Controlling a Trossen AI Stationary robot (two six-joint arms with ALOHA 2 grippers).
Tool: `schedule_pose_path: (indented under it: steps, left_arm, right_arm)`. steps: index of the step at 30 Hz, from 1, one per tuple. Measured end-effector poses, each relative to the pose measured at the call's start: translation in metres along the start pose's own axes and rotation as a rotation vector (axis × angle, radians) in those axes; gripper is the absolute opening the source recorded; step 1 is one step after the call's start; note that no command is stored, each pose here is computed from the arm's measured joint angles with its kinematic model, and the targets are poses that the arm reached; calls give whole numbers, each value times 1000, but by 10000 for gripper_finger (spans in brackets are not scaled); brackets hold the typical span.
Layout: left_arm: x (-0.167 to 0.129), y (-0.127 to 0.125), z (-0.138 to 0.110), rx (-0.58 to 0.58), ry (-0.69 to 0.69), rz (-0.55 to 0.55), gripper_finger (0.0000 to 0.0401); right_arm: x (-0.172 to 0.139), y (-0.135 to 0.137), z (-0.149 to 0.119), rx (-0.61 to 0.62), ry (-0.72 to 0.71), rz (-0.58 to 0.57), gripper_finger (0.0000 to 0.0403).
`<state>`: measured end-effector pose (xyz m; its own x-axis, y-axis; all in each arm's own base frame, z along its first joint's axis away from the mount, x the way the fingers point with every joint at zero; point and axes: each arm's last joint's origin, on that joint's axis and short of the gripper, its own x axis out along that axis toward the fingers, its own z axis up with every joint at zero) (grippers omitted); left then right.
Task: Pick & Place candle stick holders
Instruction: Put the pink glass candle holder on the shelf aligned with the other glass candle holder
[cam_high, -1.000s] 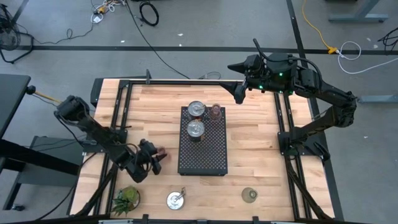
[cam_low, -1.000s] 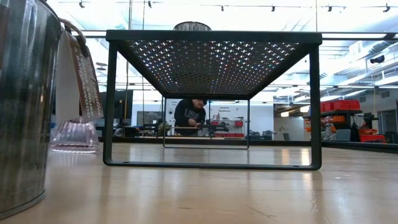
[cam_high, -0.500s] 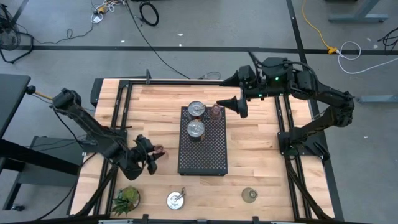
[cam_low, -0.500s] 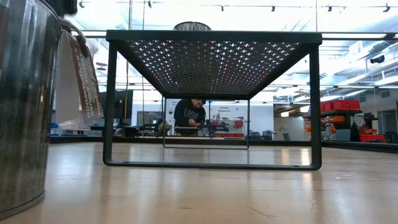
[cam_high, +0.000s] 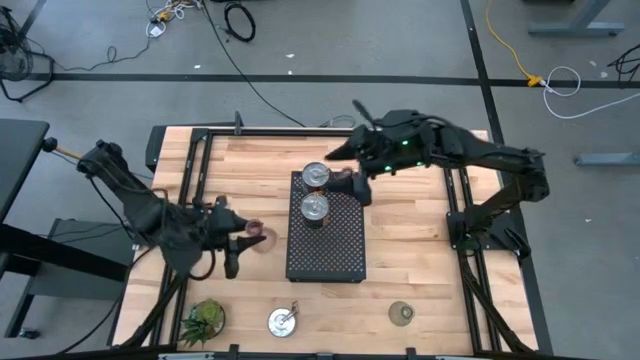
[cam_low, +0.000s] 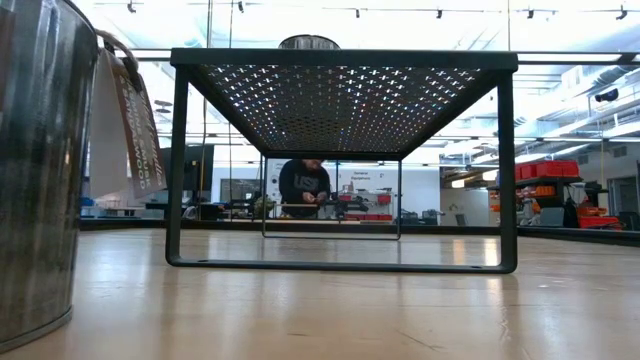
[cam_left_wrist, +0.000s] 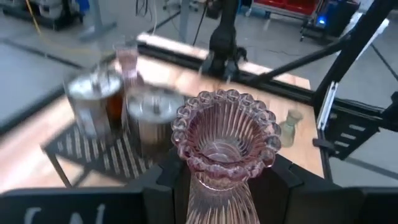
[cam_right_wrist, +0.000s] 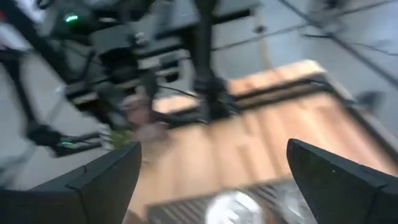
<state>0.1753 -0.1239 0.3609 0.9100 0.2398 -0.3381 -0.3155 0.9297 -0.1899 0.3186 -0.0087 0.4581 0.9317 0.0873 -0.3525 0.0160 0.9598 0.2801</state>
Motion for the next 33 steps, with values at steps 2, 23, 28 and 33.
schedule_pose_path:
  steps: [2, 23, 28, 33]
  left_arm:
    - [-1, -1, 12, 42, -10, -10, 130]
    - [22, 18, 72, 62, -182, -81, 130]
    - [36, 20, 73, 75, -171, -85, 130]
    - [53, 17, 69, 93, -134, -102, 130]
  right_arm:
    - [12, 5, 2, -4, -27, 95, 400]
    - [70, 42, -5, -113, -182, 212, 398]
    - [70, 42, -4, -137, -217, 128, 371]
    - [73, 41, -6, -137, -207, 118, 332]
